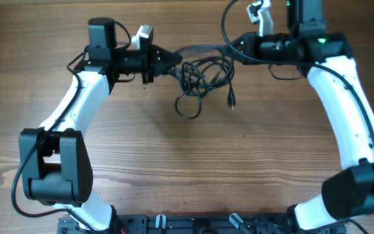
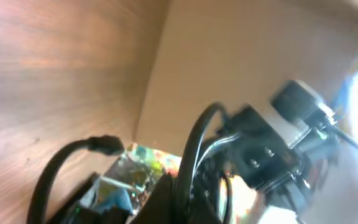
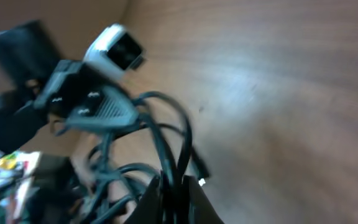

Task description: Untangle cables

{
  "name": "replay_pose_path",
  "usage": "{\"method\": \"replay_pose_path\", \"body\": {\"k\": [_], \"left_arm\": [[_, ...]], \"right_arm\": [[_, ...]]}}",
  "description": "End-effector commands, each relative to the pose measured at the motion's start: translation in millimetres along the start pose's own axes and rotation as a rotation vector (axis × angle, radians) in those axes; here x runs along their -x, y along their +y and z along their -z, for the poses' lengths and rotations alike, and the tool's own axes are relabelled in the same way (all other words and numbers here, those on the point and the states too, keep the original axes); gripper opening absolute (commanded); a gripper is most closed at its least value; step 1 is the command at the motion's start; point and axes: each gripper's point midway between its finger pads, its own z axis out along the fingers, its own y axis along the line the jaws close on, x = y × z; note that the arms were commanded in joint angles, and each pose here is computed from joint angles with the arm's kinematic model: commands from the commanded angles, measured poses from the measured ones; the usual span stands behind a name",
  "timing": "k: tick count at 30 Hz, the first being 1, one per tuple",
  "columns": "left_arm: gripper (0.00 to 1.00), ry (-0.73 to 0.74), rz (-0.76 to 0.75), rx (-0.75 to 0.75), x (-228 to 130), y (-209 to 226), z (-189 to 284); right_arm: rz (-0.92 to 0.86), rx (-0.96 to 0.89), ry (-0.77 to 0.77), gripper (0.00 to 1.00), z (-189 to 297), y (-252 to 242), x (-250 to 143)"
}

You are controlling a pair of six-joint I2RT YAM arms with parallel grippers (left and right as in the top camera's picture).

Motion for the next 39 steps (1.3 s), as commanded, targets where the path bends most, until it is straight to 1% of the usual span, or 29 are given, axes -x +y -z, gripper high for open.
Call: {"method": "replay_pose_path", "body": {"k": [1, 3, 5, 7, 9, 10, 11, 13, 14, 15, 16, 17, 18, 19, 20, 22, 24, 27, 28, 29, 32, 33, 36, 39], "left_arm": [[0.04, -0.399, 0.037, 0.369, 59, 84, 54], [0.04, -0.423, 0.083, 0.531, 51, 117, 68], [0.04, -0.365, 0.024, 0.656, 36, 138, 76], [0.04, -0.29, -0.032, 0.715, 23, 148, 79], [0.04, -0.226, -0.069, 0.738, 11, 153, 79], [0.04, -0.193, -0.084, 0.713, 6, 150, 75], [0.04, -0.157, -0.111, 0.657, 2, 143, 68], [0.04, -0.075, -0.187, 0.473, -8, 116, 49], [0.04, -0.044, -0.219, 0.365, -11, 98, 41], [0.04, -0.012, -0.265, 0.235, -15, 75, 34], [0.04, 0.011, -0.296, 0.156, -18, 61, 31], [0.04, 0.047, -0.347, 0.042, -23, 41, 29], [0.04, 0.091, -0.402, -0.081, -29, 18, 30], [0.04, 0.1, -0.392, -0.104, -30, 13, 30], [0.04, 0.099, -0.36, -0.103, -28, 11, 30], [0.04, 0.099, -0.312, -0.102, -26, 10, 30], [0.04, 0.102, -0.251, -0.099, -26, 10, 30], [0.04, 0.108, -0.133, -0.093, -26, 10, 30], [0.04, 0.113, -0.075, -0.093, -27, 9, 30], [0.04, 0.135, -0.041, -0.112, -30, 6, 31], [0.04, 0.184, -0.046, -0.165, -39, -3, 34], [0.04, 0.184, -0.053, -0.167, -39, -3, 34], [0.04, 0.185, -0.052, -0.167, -39, -3, 34], [0.04, 0.185, -0.052, -0.167, -39, -3, 34]], "right_arm": [[0.0, 0.051, -0.114, 0.04, 62, -4, 15], [0.01, 0.168, -0.143, 0.04, 80, 5, 19], [0.041, 0.268, -0.191, 0.04, 100, 13, 28], [0.044, 0.312, -0.244, 0.04, 120, 12, 41], [0.053, 0.293, -0.291, 0.04, 131, 5, 53], [0.041, 0.269, -0.304, 0.04, 132, 0, 56], [0.034, 0.254, -0.307, 0.04, 132, -2, 57], [0.002, 0.221, -0.291, 0.04, 123, -6, 54], [-0.02, 0.178, -0.278, 0.04, 116, -11, 51], [-0.034, 0.131, -0.258, 0.07, 107, -16, 46], [-0.045, 0.105, -0.243, 0.11, 101, -18, 43], [-0.042, 0.082, -0.209, 0.2, 90, -17, 35], [-0.004, 0.097, -0.164, 0.29, 77, -6, 26], [0.022, 0.102, -0.139, 0.34, 68, 2, 22], [0.025, 0.094, -0.124, 0.37, 62, 4, 19], [0.049, 0.066, -0.061, 0.39, 38, 18, 6], [0.085, -0.016, 0.001, 0.42, 13, 24, -9], [0.386, -0.007, 0.086, 0.44, -15, 48, -32], [0.478, -0.034, 0.116, 0.52, -25, 50, -39], [0.565, -0.042, 0.148, 0.56, -37, 54, -47], [0.69, 0.008, 0.222, 0.57, -65, 60, -66], [0.709, 0.022, 0.248, 0.53, -80, 57, -71], [0.705, 0.023, 0.256, 0.51, -95, 47, -70], [0.788, 0.065, 0.261, 0.52, -98, 51, -74]]}}
